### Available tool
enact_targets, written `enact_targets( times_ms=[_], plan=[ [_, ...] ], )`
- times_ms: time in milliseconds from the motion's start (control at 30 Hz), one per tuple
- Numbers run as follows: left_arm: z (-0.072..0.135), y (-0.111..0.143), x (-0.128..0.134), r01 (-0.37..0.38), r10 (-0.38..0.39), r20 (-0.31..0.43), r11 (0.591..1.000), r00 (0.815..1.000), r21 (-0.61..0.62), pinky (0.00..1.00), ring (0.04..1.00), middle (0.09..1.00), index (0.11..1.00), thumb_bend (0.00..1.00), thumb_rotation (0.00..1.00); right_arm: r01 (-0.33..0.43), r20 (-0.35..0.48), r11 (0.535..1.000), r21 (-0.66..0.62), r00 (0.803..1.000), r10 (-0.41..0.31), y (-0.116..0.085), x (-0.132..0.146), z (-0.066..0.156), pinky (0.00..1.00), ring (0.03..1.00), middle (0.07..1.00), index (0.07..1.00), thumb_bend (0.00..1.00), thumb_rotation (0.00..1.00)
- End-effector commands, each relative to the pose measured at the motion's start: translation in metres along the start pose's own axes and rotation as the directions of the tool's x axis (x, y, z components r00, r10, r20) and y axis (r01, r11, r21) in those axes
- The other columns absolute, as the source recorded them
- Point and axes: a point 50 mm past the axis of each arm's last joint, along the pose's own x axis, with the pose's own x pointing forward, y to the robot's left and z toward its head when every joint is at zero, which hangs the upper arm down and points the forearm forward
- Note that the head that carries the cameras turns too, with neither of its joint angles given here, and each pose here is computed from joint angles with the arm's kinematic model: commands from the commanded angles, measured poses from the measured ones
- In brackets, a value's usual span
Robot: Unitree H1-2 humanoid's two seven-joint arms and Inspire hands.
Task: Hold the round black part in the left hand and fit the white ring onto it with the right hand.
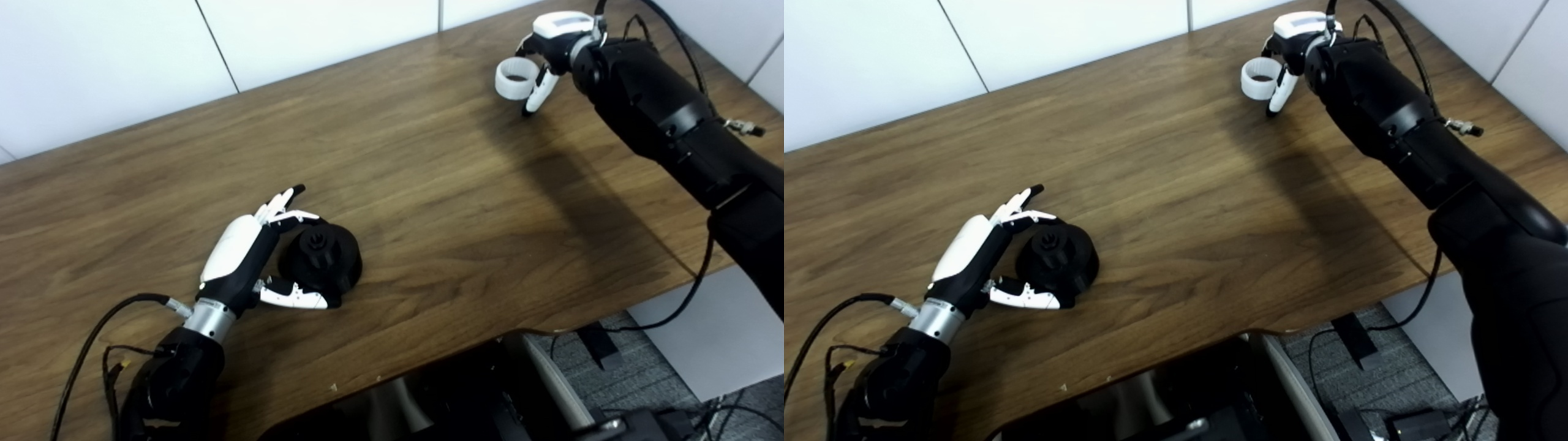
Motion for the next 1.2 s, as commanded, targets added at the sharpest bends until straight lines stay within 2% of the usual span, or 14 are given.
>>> enact_targets(
  times_ms=[0,167,433,767,1067,1167],
  plan=[
    [0.005,0.011,0.002,-0.023,0.022,0.031,0.999,0.999,0.025,1.00,1.000,1.000,0.636,1.00,0.30,0.053,-0.015,0.999,-0.005,0.998,-0.053,-0.016,-0.002,-0.006,1.00,0.897,0.845,0.810,0.74,0.20],
    [0.006,0.011,0.002,-0.021,0.021,0.027,0.999,0.999,0.024,1.00,1.000,1.000,0.636,1.00,0.30,0.054,-0.015,0.999,-0.001,0.998,-0.054,-0.014,-0.001,-0.003,1.00,0.879,0.836,0.811,0.76,0.24],
    [0.007,0.010,0.002,-0.024,0.023,0.028,0.999,0.999,0.026,1.00,1.000,1.000,0.638,1.00,0.31,0.059,-0.001,0.998,0.001,0.998,-0.059,-0.010,0.001,0.003,1.00,0.912,0.866,0.804,0.82,0.29],
    [0.007,0.010,0.002,-0.024,0.024,0.025,0.999,0.999,0.023,1.00,1.000,1.000,0.638,1.00,0.31,0.070,0.033,0.997,-0.019,0.997,-0.069,-0.010,0.001,0.014,0.96,0.842,0.803,0.798,0.81,0.31],
    [0.008,0.010,0.004,-0.024,0.023,0.025,1.000,0.999,0.019,1.00,1.000,1.000,0.638,1.00,0.32,0.075,0.038,0.997,-0.017,0.997,-0.074,-0.012,0.003,0.017,0.99,0.859,0.823,0.808,0.81,0.31],
    [0.007,0.010,0.005,-0.024,0.024,0.024,0.999,0.999,0.020,1.00,1.000,1.000,0.640,1.00,0.32,0.072,0.039,0.997,-0.023,0.997,-0.071,-0.012,0.004,0.018,0.95,0.828,0.801,0.811,0.81,0.33]
  ],
)
